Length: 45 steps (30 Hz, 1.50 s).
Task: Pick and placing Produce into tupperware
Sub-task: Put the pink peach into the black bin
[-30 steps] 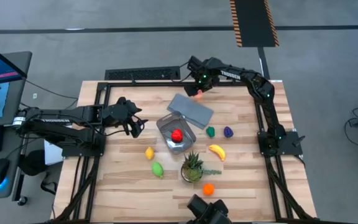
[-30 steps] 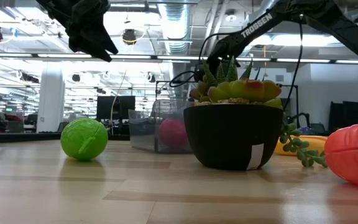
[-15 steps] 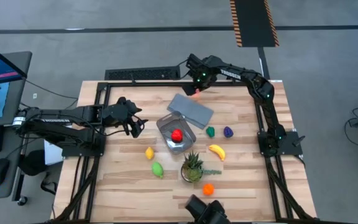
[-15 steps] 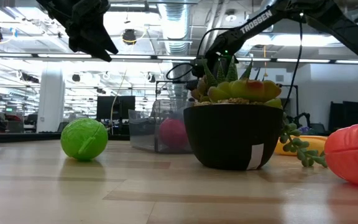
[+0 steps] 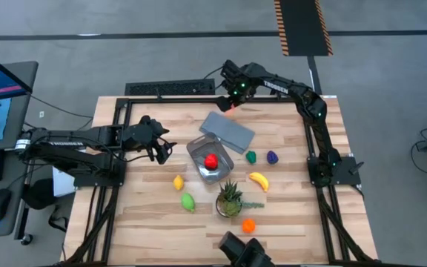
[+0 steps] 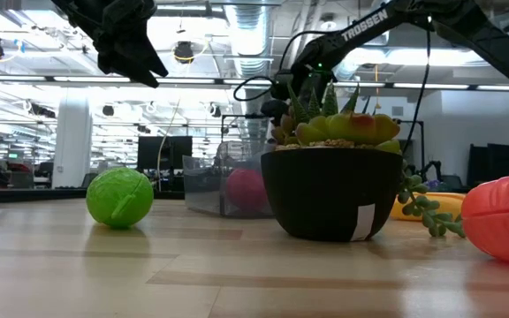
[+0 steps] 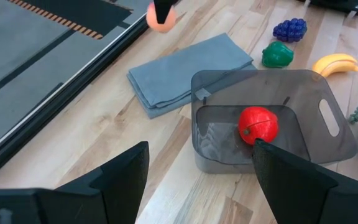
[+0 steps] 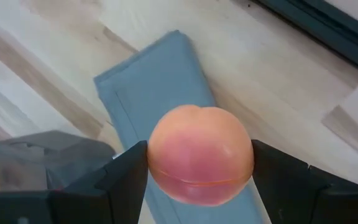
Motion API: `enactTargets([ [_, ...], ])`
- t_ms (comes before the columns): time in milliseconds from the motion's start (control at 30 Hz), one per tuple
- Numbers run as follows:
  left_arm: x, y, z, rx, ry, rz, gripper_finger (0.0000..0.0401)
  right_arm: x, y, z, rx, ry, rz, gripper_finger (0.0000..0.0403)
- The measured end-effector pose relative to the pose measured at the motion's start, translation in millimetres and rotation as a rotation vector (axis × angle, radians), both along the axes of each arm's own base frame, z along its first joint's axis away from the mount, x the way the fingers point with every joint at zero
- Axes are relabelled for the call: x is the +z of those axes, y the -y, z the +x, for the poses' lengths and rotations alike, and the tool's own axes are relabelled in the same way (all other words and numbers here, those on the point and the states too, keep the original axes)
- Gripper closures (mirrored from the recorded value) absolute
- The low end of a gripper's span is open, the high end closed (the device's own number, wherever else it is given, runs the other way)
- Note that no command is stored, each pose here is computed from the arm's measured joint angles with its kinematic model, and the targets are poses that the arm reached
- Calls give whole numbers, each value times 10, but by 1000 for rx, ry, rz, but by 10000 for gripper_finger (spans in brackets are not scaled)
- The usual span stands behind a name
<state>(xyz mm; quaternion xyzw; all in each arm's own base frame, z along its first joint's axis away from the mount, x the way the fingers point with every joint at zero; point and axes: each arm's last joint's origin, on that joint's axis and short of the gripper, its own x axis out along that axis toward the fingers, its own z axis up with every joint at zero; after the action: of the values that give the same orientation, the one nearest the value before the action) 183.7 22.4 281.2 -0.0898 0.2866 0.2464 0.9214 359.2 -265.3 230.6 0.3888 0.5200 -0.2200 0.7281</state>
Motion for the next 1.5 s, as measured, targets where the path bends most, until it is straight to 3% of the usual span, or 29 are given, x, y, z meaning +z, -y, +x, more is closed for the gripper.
enactTargets([
  [300,0,-1,0,2,0,1,128,128,-37,-48,34,-13,-2,121],
  [733,16,-2,11,5,21,5,128,791,-172,-238,47,143,-137,121],
  [1133,18,-3,12,15,28,-3,128,1429,-573,-388,110,312,-263,121],
  [1500,18,-3,13,20,33,-11,128,1649,-1100,-299,216,359,-304,121],
])
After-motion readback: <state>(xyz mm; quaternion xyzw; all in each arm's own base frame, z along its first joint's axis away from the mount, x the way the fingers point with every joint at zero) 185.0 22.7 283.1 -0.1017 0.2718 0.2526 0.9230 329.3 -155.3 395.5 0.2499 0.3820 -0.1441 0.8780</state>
